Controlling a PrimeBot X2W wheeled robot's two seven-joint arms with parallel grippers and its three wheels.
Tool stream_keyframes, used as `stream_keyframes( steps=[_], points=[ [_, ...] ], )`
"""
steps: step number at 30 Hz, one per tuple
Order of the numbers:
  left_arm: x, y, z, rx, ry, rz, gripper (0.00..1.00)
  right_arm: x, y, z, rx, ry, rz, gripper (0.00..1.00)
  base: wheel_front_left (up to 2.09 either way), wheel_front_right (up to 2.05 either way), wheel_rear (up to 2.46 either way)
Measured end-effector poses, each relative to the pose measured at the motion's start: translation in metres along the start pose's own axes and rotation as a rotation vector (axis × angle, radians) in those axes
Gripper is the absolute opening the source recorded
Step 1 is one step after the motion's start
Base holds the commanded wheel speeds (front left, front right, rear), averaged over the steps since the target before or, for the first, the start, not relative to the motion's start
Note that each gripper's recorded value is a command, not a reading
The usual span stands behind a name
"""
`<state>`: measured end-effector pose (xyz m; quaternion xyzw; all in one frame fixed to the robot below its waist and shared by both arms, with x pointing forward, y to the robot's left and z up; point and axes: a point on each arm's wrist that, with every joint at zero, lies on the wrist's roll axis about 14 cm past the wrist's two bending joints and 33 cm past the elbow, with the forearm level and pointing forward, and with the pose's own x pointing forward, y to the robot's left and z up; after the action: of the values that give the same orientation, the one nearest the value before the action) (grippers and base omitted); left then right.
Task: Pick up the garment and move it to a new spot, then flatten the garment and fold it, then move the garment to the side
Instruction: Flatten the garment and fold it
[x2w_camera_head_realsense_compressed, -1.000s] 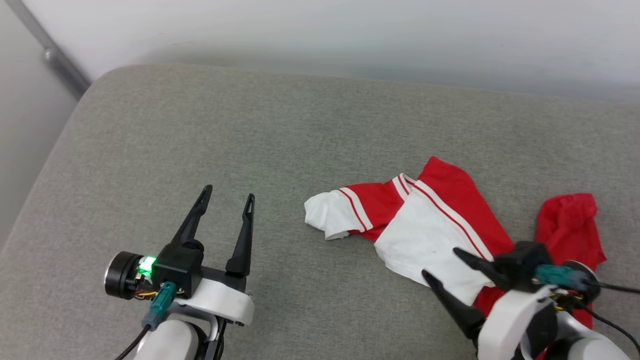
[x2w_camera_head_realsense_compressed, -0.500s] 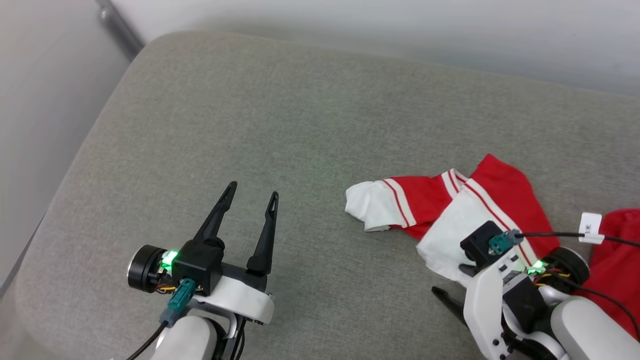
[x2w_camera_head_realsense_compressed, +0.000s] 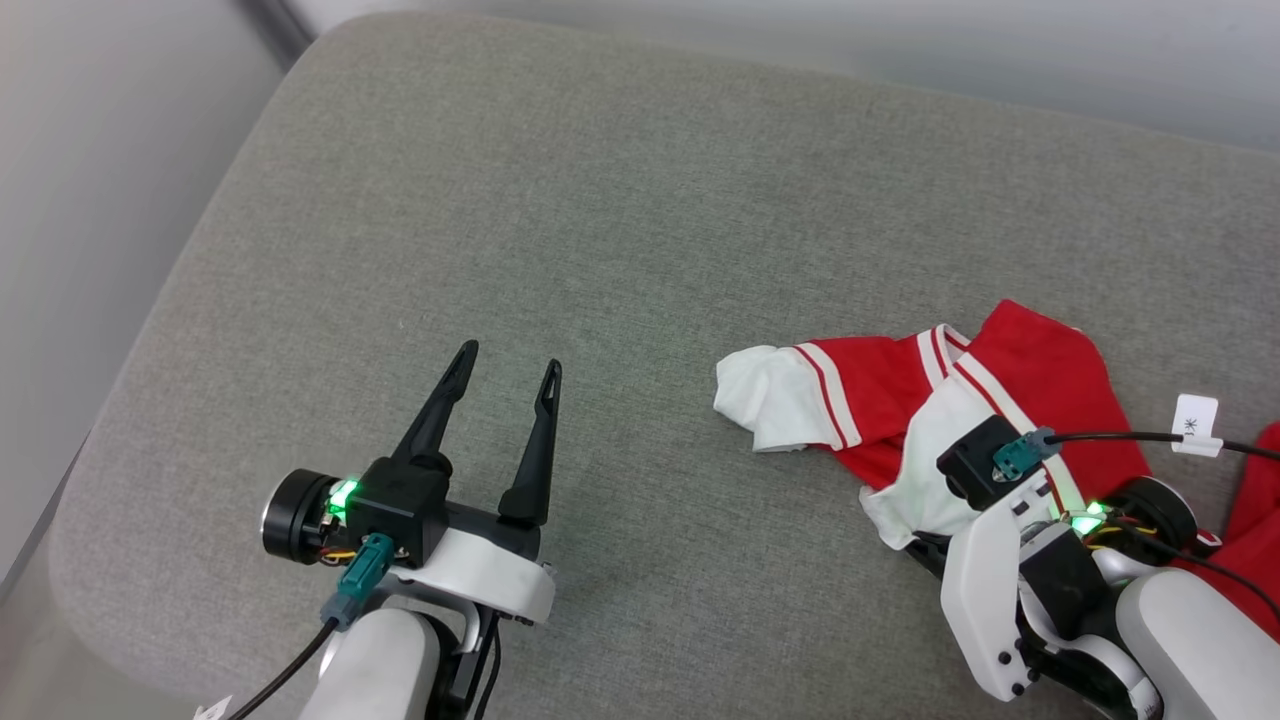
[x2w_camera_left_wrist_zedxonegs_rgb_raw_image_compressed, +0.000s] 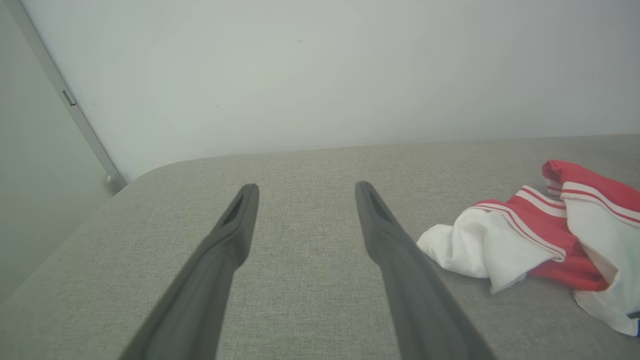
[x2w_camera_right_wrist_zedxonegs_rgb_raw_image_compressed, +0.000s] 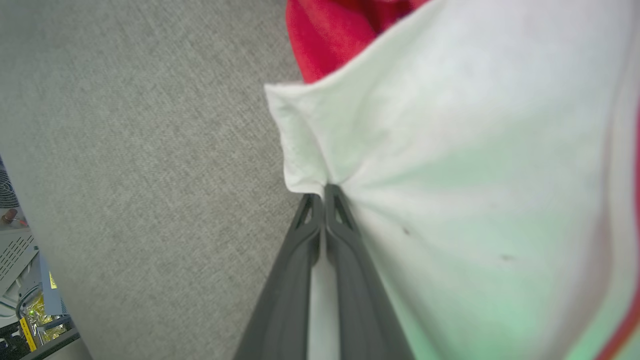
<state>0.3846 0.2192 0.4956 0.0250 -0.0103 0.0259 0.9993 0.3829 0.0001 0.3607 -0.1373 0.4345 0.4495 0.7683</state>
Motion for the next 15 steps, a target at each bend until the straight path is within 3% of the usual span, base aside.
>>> stream_keyframes(
  steps=[8, 15],
  points=[
    [0.002, -0.004, 0.009, 0.001, -0.031, -0.023, 1.00, -0.024, 0.001, 0.022, 0.019, -0.140, -0.023, 0.00, 0.00, 0.00, 0.00],
    [0.001, -0.013, 0.016, -0.002, -0.059, -0.057, 1.00, -0.091, -0.022, 0.068, 0.063, -0.378, -0.121, 0.00, 0.00, 0.00, 0.00]
  ],
)
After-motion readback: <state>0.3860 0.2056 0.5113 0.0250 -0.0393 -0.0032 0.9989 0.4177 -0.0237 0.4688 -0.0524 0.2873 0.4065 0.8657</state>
